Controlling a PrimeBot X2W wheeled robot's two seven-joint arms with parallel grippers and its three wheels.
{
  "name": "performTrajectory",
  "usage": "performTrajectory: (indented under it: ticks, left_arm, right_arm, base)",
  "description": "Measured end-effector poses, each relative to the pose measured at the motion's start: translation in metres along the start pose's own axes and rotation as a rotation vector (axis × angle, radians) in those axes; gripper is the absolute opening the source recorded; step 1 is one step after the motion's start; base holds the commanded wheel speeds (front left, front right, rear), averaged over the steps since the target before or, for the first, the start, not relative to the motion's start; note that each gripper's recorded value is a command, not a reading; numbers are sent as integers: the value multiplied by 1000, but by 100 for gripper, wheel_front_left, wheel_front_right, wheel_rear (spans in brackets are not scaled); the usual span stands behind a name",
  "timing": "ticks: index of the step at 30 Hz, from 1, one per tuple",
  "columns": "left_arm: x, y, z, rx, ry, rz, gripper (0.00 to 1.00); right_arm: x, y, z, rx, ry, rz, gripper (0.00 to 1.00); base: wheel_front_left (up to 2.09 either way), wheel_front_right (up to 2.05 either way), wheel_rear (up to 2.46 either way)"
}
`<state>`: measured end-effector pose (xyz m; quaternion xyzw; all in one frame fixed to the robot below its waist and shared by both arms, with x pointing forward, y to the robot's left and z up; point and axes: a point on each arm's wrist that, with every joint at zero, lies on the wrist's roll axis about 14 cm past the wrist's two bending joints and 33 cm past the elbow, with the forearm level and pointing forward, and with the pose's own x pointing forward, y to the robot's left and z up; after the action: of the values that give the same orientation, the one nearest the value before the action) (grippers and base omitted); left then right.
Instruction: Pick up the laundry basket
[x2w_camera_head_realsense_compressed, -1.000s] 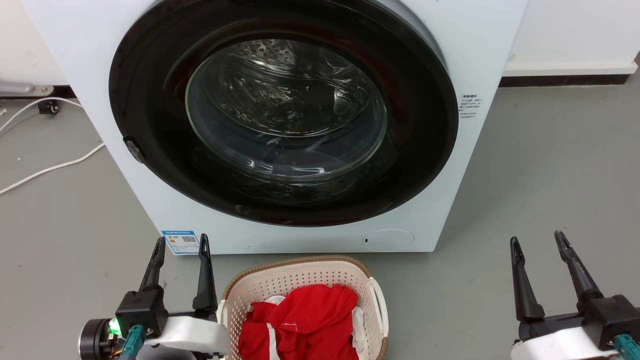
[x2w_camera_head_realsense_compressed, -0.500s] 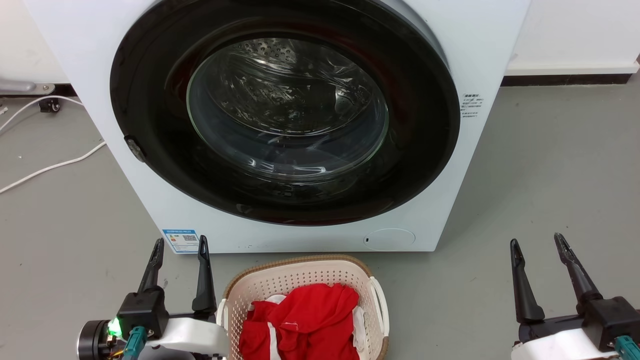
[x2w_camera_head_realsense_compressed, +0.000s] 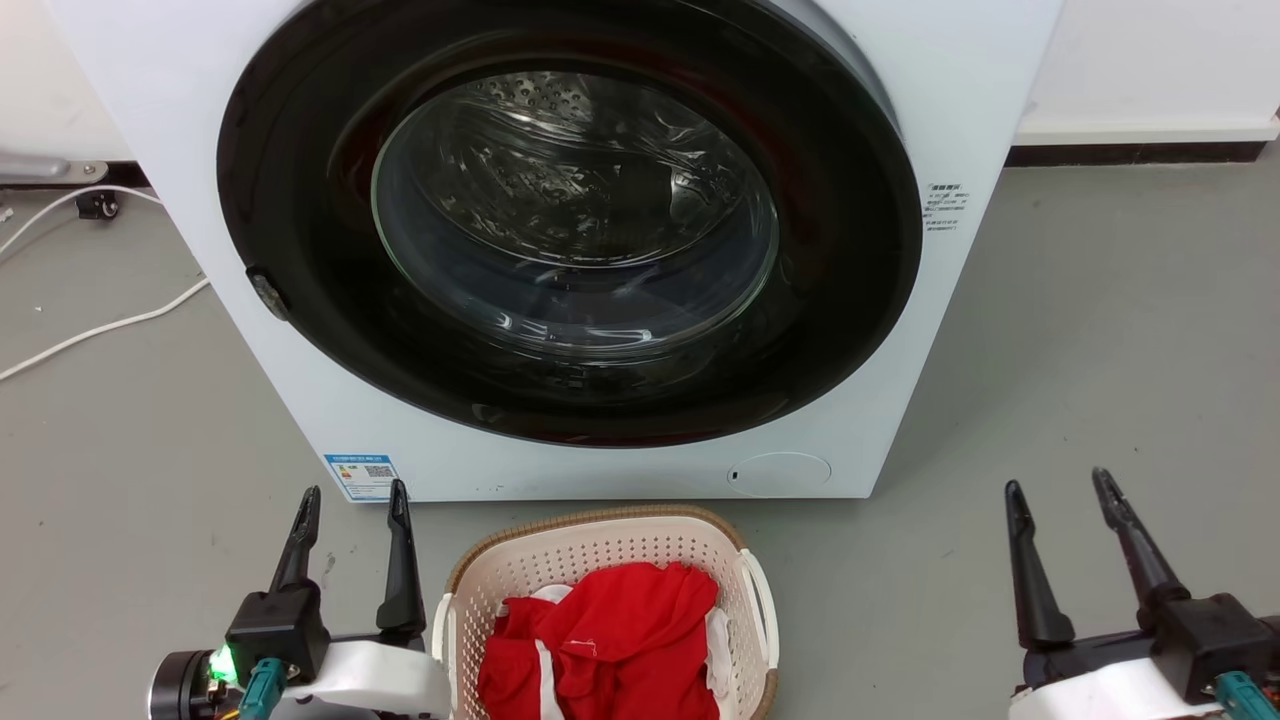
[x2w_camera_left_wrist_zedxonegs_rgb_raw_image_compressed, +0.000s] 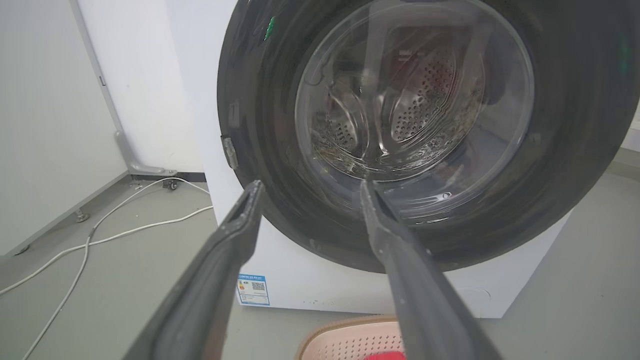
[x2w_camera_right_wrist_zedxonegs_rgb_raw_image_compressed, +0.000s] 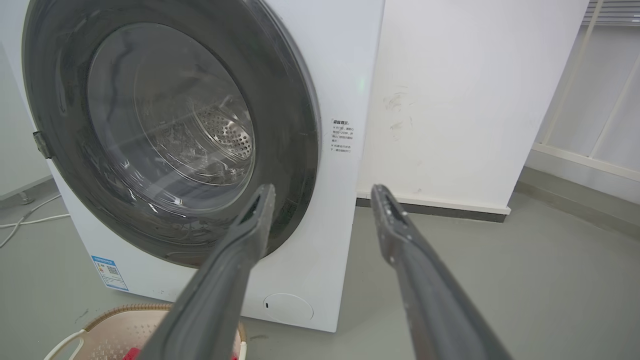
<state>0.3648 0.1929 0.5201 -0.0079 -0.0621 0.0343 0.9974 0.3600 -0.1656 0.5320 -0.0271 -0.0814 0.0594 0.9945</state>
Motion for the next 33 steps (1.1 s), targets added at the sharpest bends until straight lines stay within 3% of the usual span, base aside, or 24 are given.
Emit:
performTrajectory:
  ticks: [5, 13, 33]
  left_arm:
    - [2, 7, -14, -5, 41, 17, 100]
    - [14, 17, -74, -24, 220, 34, 100]
    - [18, 38, -212, -44, 631, 77, 100]
  right_arm:
    - [3, 16, -16, 26, 48, 45, 100]
    - [34, 45, -52, 37, 134, 141, 100]
    - [57, 107, -207, 7, 539, 385, 100]
  base:
    - [0, 0, 0]
    - [0, 0, 0]
    - [0, 0, 0]
